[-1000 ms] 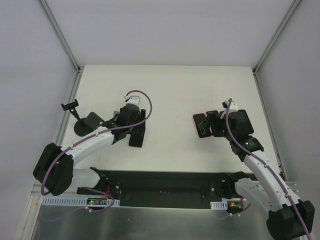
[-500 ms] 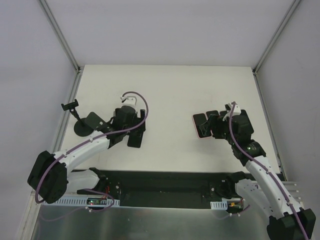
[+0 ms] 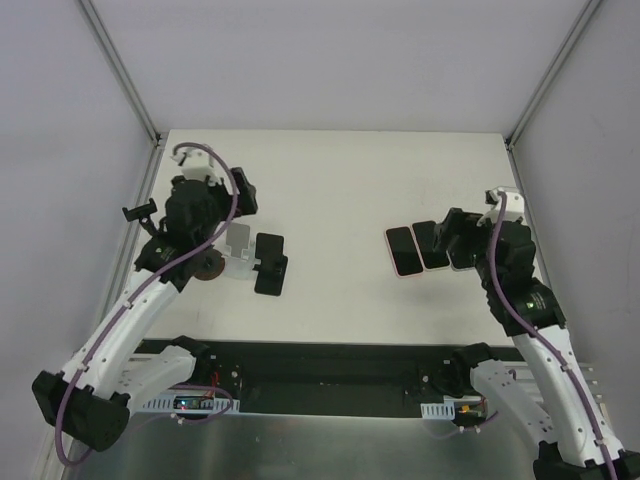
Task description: Remove the phone from the phone stand
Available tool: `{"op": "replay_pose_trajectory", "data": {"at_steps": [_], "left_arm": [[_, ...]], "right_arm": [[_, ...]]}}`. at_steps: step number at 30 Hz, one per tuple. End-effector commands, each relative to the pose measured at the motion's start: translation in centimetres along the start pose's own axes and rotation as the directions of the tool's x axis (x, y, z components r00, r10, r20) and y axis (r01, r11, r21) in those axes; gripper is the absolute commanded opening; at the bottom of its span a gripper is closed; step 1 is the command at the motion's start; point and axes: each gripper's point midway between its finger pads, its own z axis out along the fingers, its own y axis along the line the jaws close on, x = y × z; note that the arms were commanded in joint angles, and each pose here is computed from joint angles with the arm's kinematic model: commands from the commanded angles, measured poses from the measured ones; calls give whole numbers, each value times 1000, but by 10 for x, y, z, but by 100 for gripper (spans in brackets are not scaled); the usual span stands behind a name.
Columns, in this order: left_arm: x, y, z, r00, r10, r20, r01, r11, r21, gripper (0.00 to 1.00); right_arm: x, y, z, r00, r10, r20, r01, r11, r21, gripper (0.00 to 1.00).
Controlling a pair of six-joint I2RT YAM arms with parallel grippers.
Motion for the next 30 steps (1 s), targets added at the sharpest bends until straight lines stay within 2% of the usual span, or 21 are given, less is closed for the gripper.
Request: {"op": "replay_pose_trajectory", "data": {"at_steps": [1, 5, 9, 12, 22, 26, 29, 30], "left_arm": [[-77, 44, -46, 981, 41, 188, -8, 984, -176, 99], [-124, 66, -94, 942, 125, 311, -35, 959, -282, 99], [-173, 74, -156, 873, 190, 450, -33, 942, -334, 99], [-194, 83, -193, 820, 266, 507, -59, 920, -388, 99], [-232, 98, -280, 655, 344, 673, 5, 888, -459, 99], [-241, 103, -314, 581, 344, 737, 59, 886, -460, 99], [-239, 104, -329, 537, 338, 773, 73, 894, -441, 99], [-236, 104, -327, 538, 340, 771, 67, 895, -441, 99]], "right_arm": [[-54, -57, -39, 987, -74, 142, 26, 949, 313, 96], [-93, -82, -80, 961, -107, 256, -18, 896, 443, 96], [-127, -95, -120, 928, -146, 344, -52, 862, 505, 96], [-150, -98, -144, 899, -177, 402, -65, 852, 520, 96], [-183, -101, -196, 784, -164, 598, -177, 865, 469, 96], [-192, -94, -201, 760, -182, 624, -148, 887, 438, 96], [-194, -90, -199, 750, -180, 637, -140, 898, 418, 96], [-195, -89, -198, 745, -174, 645, -144, 901, 409, 96]]}}
